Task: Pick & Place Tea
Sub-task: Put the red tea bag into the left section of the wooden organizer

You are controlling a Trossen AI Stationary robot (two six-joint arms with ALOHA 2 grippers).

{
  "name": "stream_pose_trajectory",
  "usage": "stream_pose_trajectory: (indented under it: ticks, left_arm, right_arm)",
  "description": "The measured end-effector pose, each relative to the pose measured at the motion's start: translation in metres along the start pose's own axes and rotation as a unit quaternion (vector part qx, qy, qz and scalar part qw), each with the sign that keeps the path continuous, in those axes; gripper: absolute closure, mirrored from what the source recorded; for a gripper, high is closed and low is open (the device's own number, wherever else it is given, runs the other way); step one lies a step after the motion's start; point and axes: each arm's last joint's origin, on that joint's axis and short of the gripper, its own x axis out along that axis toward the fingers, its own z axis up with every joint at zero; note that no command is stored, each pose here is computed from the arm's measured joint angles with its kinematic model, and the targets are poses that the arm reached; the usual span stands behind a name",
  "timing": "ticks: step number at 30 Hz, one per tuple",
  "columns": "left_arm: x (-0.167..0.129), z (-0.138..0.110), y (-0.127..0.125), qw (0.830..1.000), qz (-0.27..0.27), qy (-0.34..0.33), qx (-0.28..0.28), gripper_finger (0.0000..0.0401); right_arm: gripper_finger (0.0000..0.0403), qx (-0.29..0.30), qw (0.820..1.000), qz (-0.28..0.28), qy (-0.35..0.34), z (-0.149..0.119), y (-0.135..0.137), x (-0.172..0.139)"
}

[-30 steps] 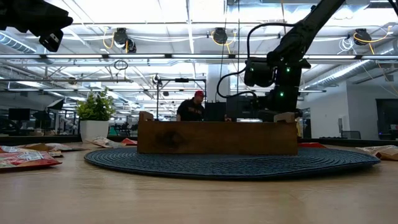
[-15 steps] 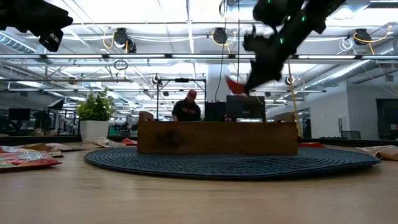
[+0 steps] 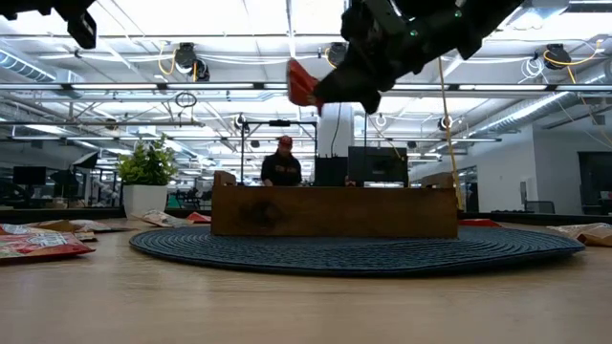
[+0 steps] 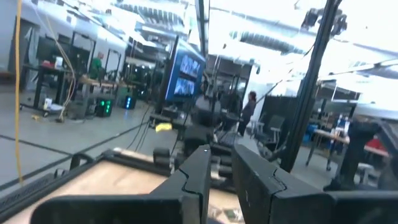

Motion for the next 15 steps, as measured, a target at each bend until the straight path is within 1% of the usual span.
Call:
stream_pose_trajectory:
  ticks: [5, 11, 15]
  left_arm:
    - [0.0, 0.0, 0.0, 1.0, 0.0, -0.003, -0.001, 0.0332]
    - [0.0, 0.0, 0.0, 1.0, 0.0, -0.001, -0.001, 0.0332]
    - [0.0, 0.0, 0.0, 1.0, 0.001, -0.001, 0.0, 0.0332]
  right_arm:
    - [0.0381, -0.013, 0.997, 0.068, -0.038, 0.001, 0.003, 0.014]
    - [0.0381, -0.016, 0.994, 0.093, -0.047, -0.004, 0.003, 0.023]
    - [0.0381, -0.026, 0.988, 0.135, -0.068, -0.002, 0.007, 0.027]
